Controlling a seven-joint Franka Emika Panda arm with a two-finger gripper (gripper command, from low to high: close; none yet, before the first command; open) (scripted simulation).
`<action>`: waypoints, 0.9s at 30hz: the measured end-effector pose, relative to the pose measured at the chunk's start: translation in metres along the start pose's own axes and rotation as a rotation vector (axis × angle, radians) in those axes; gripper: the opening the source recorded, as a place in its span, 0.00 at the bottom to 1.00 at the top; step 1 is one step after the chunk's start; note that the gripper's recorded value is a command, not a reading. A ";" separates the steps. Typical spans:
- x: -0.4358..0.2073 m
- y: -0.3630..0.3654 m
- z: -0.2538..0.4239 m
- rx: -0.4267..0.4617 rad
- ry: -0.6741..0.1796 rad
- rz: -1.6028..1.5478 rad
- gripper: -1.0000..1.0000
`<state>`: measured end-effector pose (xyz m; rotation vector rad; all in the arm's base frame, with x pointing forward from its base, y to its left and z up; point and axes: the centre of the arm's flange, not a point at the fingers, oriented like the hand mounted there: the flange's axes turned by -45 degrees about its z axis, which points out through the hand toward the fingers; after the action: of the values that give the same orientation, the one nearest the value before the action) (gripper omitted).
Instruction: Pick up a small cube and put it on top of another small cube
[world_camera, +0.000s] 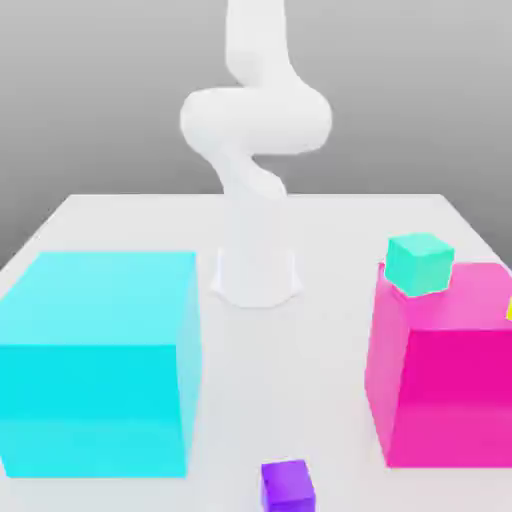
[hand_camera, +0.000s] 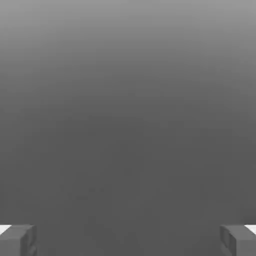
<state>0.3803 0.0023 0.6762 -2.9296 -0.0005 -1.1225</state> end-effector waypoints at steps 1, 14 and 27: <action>0.000 -0.001 0.021 0.002 -0.029 -0.006 0.50; -0.070 -0.017 0.258 0.025 -0.383 -0.078 0.50; -0.236 -0.030 0.432 0.053 -0.718 -0.150 0.50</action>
<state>0.4935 0.0348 0.1975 -3.1320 -0.2468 -0.0196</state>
